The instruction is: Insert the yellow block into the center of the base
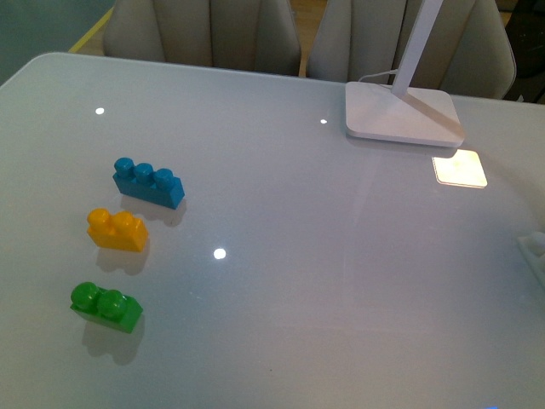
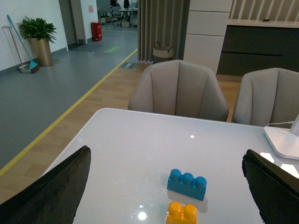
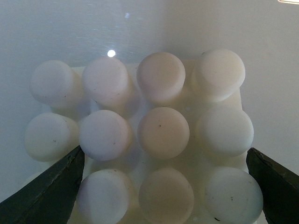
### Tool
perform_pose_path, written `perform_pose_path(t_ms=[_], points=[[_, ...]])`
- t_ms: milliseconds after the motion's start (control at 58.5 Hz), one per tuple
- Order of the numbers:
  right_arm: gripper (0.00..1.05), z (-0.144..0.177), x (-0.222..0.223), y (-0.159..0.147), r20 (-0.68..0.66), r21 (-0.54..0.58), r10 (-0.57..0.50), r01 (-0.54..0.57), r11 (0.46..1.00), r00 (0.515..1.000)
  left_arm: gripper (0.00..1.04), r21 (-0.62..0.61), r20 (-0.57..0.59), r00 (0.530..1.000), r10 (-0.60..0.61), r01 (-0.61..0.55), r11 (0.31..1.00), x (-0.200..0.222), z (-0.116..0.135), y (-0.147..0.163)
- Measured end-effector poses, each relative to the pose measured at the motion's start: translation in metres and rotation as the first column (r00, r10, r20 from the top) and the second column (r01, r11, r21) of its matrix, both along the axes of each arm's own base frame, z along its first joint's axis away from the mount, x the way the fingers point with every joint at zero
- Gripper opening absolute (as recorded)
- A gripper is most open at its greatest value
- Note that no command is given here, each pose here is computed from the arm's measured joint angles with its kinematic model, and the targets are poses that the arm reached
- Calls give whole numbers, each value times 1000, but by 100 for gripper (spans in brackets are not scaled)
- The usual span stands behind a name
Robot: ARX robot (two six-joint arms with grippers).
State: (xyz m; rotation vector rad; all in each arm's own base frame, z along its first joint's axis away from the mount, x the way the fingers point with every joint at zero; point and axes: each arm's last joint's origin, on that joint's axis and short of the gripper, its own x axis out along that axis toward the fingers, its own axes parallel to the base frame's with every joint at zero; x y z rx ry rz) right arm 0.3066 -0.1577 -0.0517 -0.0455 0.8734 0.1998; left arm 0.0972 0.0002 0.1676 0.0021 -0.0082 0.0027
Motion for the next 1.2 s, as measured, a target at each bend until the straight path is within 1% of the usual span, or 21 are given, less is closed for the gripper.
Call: perform_pose_path(t_ms=[103, 274, 342, 359, 376, 479, 530, 547, 804, 889, 1043, 1197], points=[[97, 2, 10, 29, -16, -4, 53, -53, 999, 998, 97, 0, 0, 1000, 0, 0, 1000, 0, 0, 0], [97, 6, 23, 78, -39, -10, 112, -112, 994, 993, 97, 0, 0, 1000, 0, 0, 1000, 0, 0, 0], [97, 7, 30, 108, -55, -2, 133, -133, 991, 990, 97, 0, 0, 1000, 0, 0, 1000, 0, 0, 0], [97, 7, 31, 120, -61, 1, 145, -145, 989, 988, 97, 0, 0, 1000, 0, 0, 1000, 0, 0, 0], [97, 8, 32, 124, -62, 4, 146, -146, 989, 987, 97, 0, 0, 1000, 0, 0, 1000, 0, 0, 0], [96, 9, 37, 159, -74, 46, 138, -135, 990, 988, 97, 0, 0, 1000, 0, 0, 1000, 0, 0, 0], [96, 10, 40, 171, -76, 59, 121, -117, 991, 990, 97, 0, 0, 1000, 0, 0, 1000, 0, 0, 0], [96, 10, 42, 181, -77, 70, 101, -96, 993, 992, 97, 0, 0, 1000, 0, 0, 1000, 0, 0, 0], [96, 8, 50, 246, -78, 82, -10, 16, 997, 997, 97, 0, 0, 1000, 0, 0, 1000, 0, 0, 0], [96, 8, 50, 266, -89, 105, -16, 25, 994, 996, 97, 0, 0, 1000, 0, 0, 1000, 0, 0, 0], [96, 9, 48, 306, -105, 145, 7, 8, 989, 994, 97, 0, 0, 1000, 0, 0, 1000, 0, 0, 0], [96, 10, 45, 334, -119, 161, 16, 3, 987, 993, 97, 0, 0, 1000, 0, 0, 1000, 0, 0, 0]])
